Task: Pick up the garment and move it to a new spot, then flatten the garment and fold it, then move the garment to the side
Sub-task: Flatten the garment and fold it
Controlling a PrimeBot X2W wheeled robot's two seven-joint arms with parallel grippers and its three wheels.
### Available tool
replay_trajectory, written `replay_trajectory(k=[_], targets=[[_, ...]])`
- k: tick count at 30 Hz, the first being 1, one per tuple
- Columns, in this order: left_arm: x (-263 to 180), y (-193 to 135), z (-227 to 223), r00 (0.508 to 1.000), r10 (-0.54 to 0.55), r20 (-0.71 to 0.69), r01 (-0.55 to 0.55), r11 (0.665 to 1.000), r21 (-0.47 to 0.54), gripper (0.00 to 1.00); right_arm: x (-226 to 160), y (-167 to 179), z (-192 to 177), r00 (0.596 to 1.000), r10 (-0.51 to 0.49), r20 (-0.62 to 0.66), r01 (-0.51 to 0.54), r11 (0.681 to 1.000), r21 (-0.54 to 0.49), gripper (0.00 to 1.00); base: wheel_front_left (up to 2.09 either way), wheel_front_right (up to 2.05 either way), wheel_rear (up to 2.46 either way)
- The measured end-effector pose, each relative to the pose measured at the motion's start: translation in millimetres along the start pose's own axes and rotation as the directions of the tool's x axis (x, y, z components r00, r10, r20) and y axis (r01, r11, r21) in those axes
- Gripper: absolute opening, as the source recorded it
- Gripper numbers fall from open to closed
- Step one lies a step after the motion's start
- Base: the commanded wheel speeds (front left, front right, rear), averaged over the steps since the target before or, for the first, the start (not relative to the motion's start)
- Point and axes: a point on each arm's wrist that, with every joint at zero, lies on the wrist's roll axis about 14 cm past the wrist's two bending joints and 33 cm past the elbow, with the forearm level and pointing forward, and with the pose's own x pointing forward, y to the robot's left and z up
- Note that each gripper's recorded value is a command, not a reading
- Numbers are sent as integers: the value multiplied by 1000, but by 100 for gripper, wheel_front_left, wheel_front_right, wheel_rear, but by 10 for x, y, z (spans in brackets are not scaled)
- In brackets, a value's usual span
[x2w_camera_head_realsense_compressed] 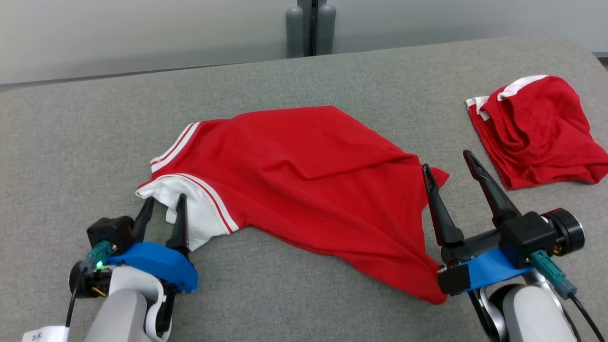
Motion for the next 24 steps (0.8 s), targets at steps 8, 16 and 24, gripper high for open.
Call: replay_trajectory(k=[8, 16, 24], targets=[[46, 26, 44, 999, 0, 41, 0, 1000, -9, 0, 52, -6, -101, 1000, -2, -9, 2, 1000, 16, 100, 0, 0, 0], [-353, 141, 343, 984, 38, 174, -44, 999, 31, 0, 170, 247, -41, 998, 65, 26, -66, 996, 52, 100, 0, 0, 0], [-926, 327, 116, 986, 164, 22, -165, 985, 46, 0, 258, 466, -66, 992, 122, 29, -123, 990, 73, 100, 0, 0, 0]])
